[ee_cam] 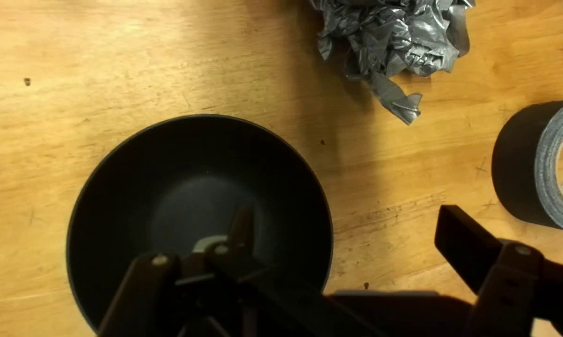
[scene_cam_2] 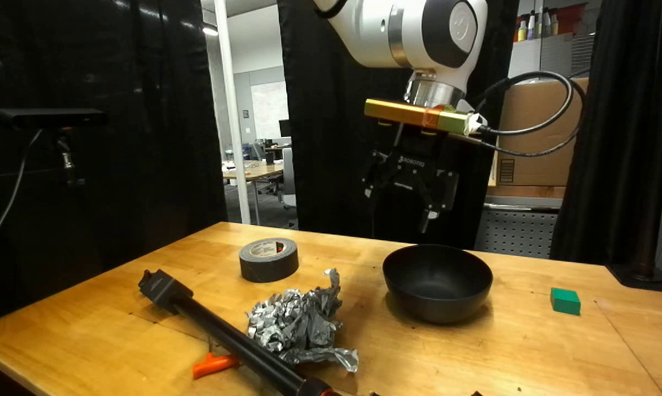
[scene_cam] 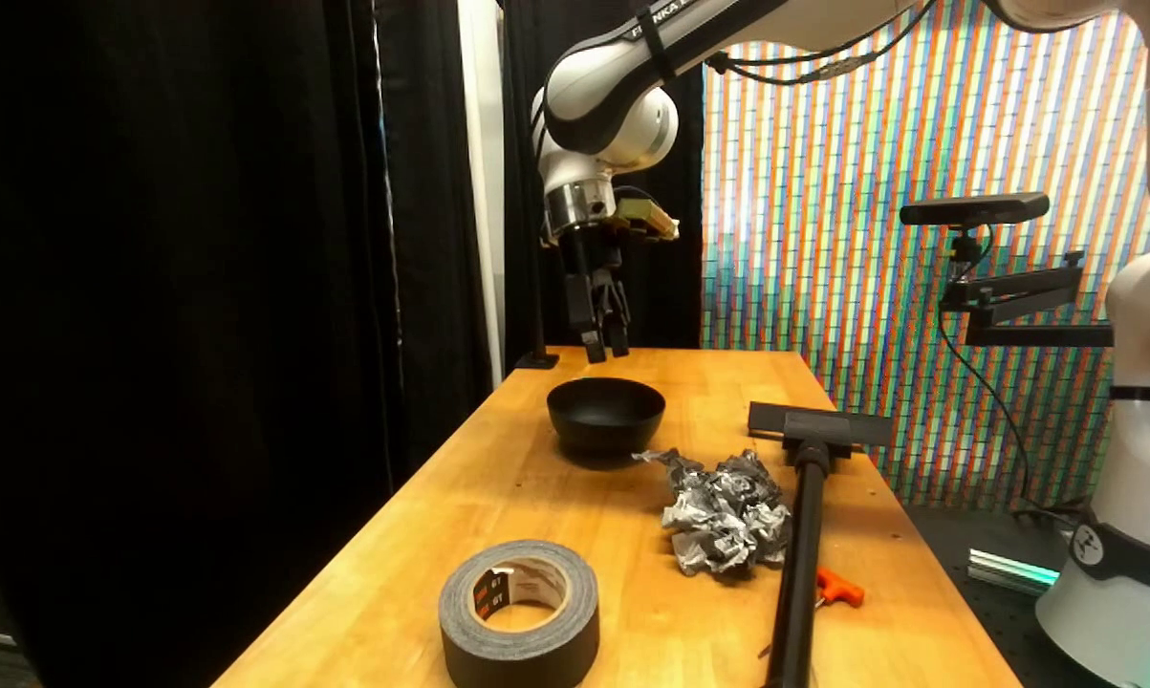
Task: Move the bowl to the left
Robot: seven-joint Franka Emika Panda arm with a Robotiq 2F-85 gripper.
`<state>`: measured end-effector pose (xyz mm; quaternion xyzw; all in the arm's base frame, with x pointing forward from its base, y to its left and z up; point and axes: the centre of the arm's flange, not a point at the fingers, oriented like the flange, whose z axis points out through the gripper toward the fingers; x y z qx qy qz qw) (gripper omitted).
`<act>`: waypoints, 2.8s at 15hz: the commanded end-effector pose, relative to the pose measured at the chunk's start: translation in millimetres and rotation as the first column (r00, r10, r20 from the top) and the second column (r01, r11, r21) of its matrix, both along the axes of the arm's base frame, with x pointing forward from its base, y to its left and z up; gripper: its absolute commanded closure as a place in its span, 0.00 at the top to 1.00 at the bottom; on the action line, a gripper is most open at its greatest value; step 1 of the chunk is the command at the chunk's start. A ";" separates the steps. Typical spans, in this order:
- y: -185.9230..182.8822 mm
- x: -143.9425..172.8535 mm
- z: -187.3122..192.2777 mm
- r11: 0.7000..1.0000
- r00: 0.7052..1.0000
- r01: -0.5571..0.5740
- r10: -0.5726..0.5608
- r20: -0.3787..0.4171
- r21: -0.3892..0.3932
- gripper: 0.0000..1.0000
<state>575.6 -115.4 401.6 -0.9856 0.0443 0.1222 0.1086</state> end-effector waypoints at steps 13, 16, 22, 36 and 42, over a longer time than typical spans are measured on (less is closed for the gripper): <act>28.4 7.6 -72.0 0.993 0.998 0.026 -0.018 -0.066 0.118 1.00; 20.1 7.4 -81.6 0.989 0.997 0.052 -0.043 -0.067 0.139 1.00; 17.7 7.9 -98.9 0.988 0.995 0.060 -0.049 -0.082 0.144 1.00; 72.9 30.3 -69.6 0.992 0.995 -0.060 0.069 -0.074 0.111 0.00; 97.6 35.9 -63.6 0.988 0.988 -0.121 0.129 -0.083 0.100 0.03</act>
